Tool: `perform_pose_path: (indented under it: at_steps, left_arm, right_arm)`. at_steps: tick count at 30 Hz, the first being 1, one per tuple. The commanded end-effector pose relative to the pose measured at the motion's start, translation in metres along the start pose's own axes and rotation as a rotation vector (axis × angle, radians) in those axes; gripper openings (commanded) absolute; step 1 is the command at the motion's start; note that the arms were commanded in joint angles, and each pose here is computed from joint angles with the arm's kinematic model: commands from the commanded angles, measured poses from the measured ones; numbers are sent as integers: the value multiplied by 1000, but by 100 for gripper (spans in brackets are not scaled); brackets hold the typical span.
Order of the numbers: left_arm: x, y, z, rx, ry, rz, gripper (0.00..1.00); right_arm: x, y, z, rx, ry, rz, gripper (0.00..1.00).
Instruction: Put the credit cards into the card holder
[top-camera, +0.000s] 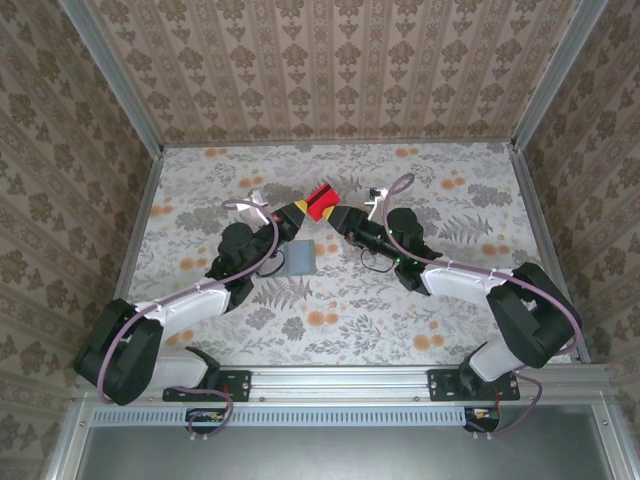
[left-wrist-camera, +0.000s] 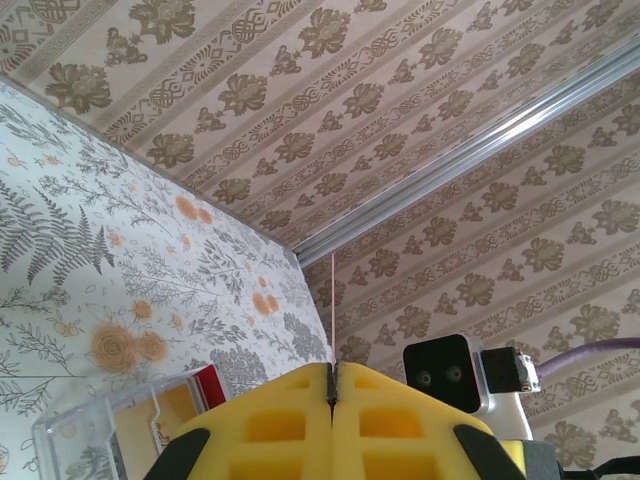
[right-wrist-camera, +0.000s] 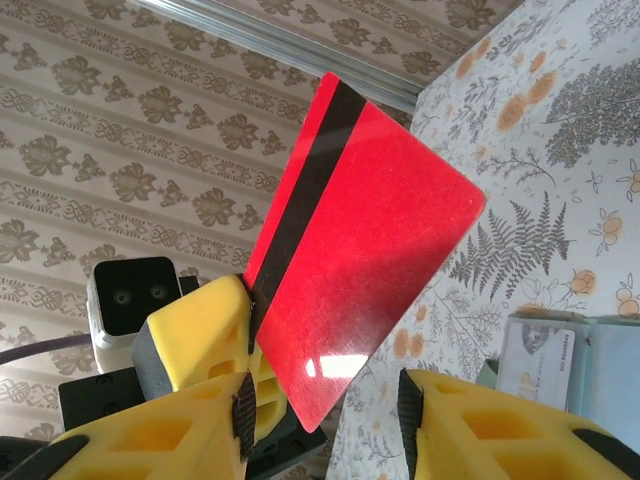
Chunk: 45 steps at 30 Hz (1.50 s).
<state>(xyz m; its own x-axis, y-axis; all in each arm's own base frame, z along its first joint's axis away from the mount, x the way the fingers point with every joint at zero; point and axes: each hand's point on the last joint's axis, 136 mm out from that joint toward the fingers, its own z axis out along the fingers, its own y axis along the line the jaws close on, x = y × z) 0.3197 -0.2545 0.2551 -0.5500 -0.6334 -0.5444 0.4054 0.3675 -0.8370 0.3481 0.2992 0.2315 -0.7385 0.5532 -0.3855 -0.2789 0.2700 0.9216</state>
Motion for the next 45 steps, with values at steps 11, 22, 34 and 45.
perform_pose_path:
  at_steps: [11,22,34,45]
  left_arm:
    - [1,-16,0,52,-5,-33,0]
    - [5,-3,-1,3,3,-42,0]
    - [1,24,-8,-122,43,-22,43]
    - [-12,108,-37,-625,427,317,52]
  right_arm:
    - [-13,12,18,-89,-50,47,36]
    - [-23,15,18,-104,-78,36,11]
    - [-22,-1,12,-64,-50,15,0]
    - [16,-42,-18,213,255,-136,0]
